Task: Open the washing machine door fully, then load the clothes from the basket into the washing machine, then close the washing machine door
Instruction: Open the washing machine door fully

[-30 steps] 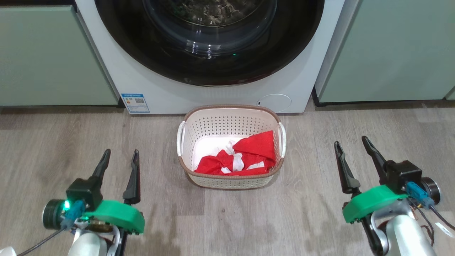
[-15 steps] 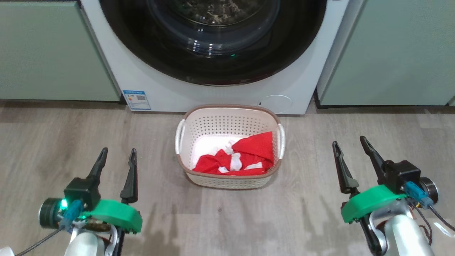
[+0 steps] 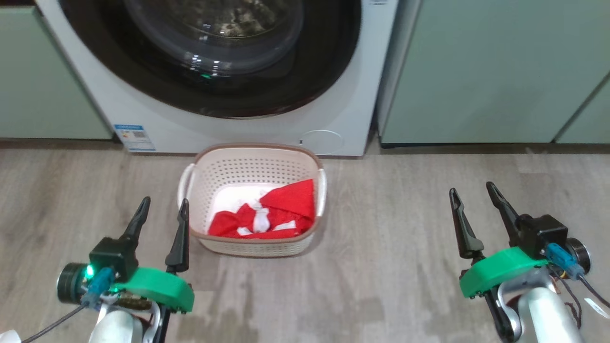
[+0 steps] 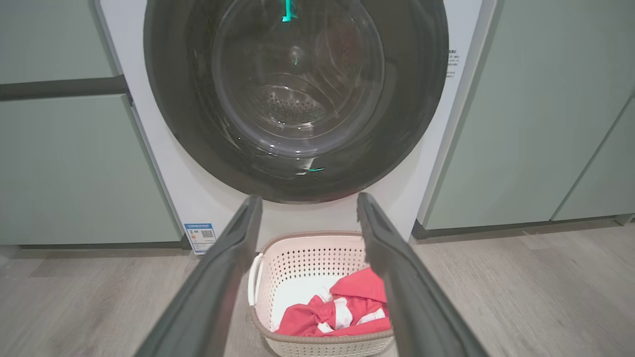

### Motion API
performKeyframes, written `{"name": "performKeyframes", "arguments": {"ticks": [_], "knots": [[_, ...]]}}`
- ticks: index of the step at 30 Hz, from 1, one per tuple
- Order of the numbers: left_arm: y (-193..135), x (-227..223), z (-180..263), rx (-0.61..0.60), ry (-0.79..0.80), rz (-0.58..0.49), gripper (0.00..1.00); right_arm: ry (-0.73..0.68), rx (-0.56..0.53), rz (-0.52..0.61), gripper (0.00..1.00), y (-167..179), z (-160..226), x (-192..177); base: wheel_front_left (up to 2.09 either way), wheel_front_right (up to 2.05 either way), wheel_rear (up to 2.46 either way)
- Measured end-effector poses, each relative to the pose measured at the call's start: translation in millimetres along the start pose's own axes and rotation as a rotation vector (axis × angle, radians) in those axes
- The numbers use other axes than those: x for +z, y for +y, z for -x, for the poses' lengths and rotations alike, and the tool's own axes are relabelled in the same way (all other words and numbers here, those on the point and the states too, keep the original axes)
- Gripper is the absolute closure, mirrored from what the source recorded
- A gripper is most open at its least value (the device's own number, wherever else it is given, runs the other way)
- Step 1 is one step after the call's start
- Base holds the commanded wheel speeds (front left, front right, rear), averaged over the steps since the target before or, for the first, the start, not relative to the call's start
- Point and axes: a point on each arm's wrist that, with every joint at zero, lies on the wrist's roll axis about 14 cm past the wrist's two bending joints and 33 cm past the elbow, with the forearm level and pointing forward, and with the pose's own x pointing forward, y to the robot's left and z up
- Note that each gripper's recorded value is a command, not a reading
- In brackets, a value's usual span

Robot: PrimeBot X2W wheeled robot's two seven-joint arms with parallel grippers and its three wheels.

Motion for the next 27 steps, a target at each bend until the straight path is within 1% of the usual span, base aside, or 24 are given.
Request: {"name": "performKeyframes", "arguments": {"ticks": [6, 11, 27], "knots": [[-5.9, 3.9, -1.8, -0.011, -0.015, 0.019, 0.0, 0.0, -0.012, 0.0, 0.0, -5.4, 0.5, 0.0, 0.97, 0.97, -1.93], [-5.9, 4.4, -2.6, -0.016, -0.016, 0.02, 0.0, 0.001, -0.012, -0.006, 0.0, -5.1, 0.7, -0.4, 0.56, 0.56, -1.12], [-7.0, 5.3, -3.7, -0.026, -0.02, 0.015, 0.0, 0.001, -0.016, -0.009, 0.0, -6.3, 1.0, -0.7, 0.02, 0.02, -0.04]]}}
